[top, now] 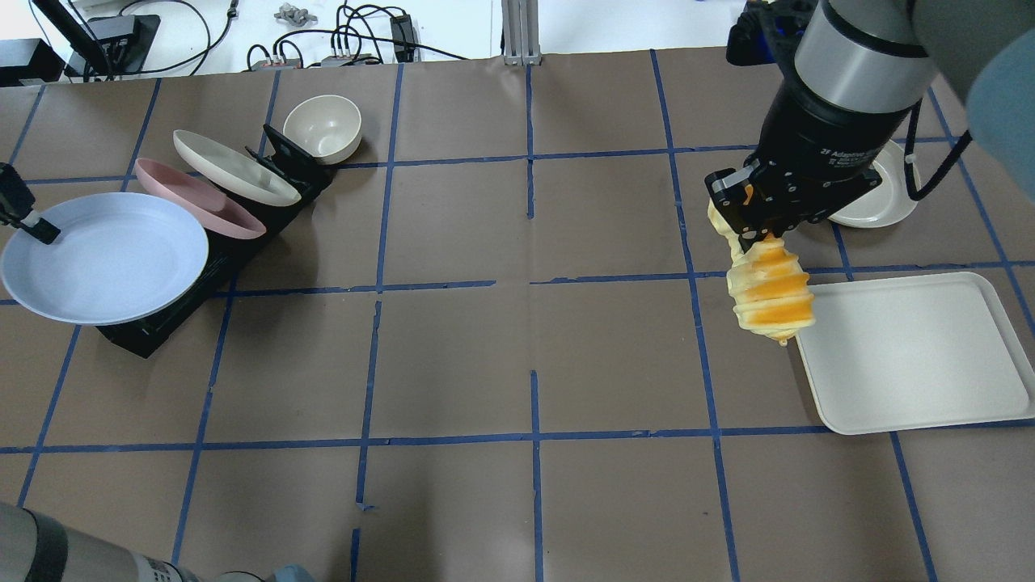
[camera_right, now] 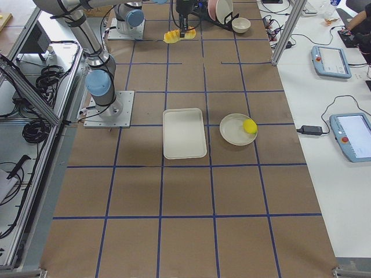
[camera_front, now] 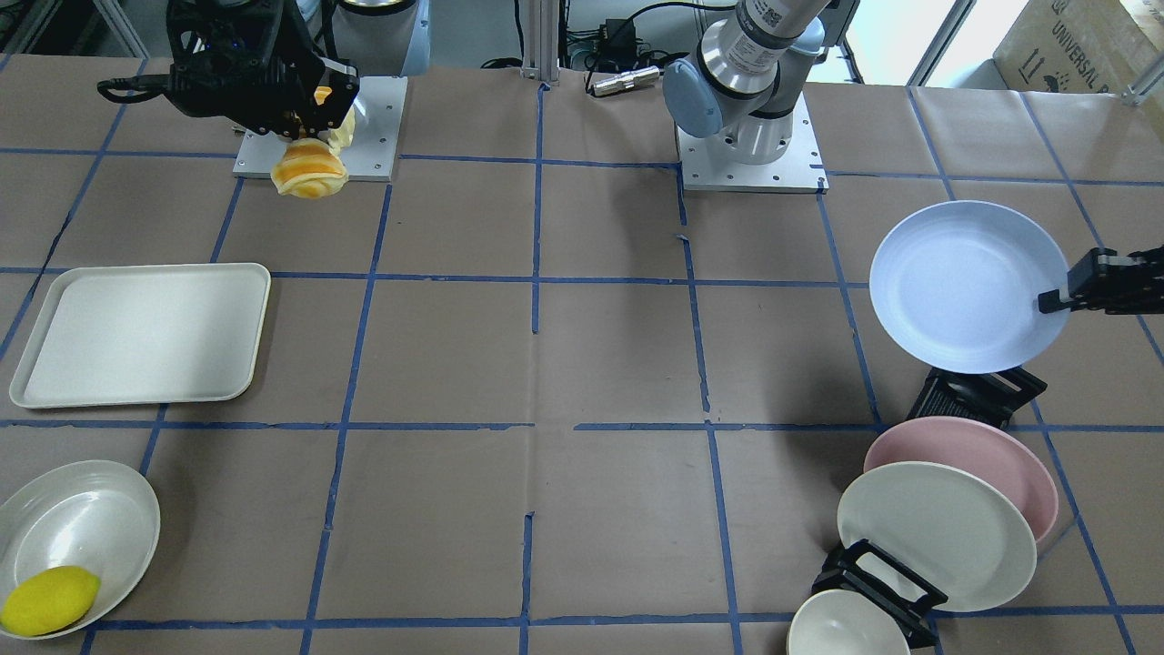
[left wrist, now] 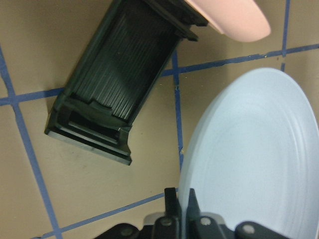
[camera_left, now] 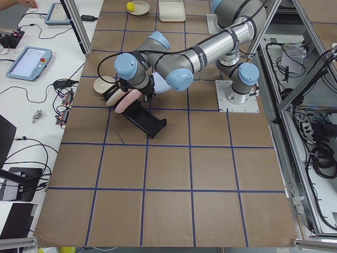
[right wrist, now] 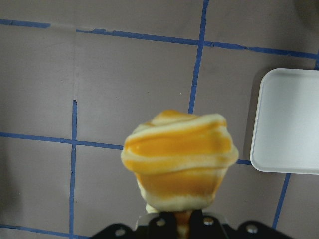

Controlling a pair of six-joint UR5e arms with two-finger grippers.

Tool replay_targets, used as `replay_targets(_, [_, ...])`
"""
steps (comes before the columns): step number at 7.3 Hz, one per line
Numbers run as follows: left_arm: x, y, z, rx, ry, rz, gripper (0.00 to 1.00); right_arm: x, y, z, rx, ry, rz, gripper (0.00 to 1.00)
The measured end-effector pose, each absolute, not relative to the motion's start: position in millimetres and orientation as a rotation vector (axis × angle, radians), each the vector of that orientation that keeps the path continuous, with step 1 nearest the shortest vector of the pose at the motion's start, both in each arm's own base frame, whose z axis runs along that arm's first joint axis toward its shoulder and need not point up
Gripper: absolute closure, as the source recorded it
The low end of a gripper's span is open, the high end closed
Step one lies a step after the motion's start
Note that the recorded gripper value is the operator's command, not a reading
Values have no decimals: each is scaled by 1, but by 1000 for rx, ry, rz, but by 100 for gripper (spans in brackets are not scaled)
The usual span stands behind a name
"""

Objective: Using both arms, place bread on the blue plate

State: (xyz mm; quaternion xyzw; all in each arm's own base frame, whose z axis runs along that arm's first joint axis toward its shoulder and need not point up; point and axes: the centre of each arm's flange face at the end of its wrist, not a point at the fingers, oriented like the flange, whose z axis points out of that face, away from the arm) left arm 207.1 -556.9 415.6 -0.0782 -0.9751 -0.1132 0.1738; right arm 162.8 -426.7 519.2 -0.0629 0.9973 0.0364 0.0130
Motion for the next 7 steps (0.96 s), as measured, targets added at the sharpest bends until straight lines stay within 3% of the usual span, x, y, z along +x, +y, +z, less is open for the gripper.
replay_targets(4, [15,-576,408,-277,-2818,-321,99,164,-427,518,-196,3100,118,95])
replay_targets(7, [-109,-599,336,-410,-2765,-142,98,164,-428,517,-196,3103,119,95])
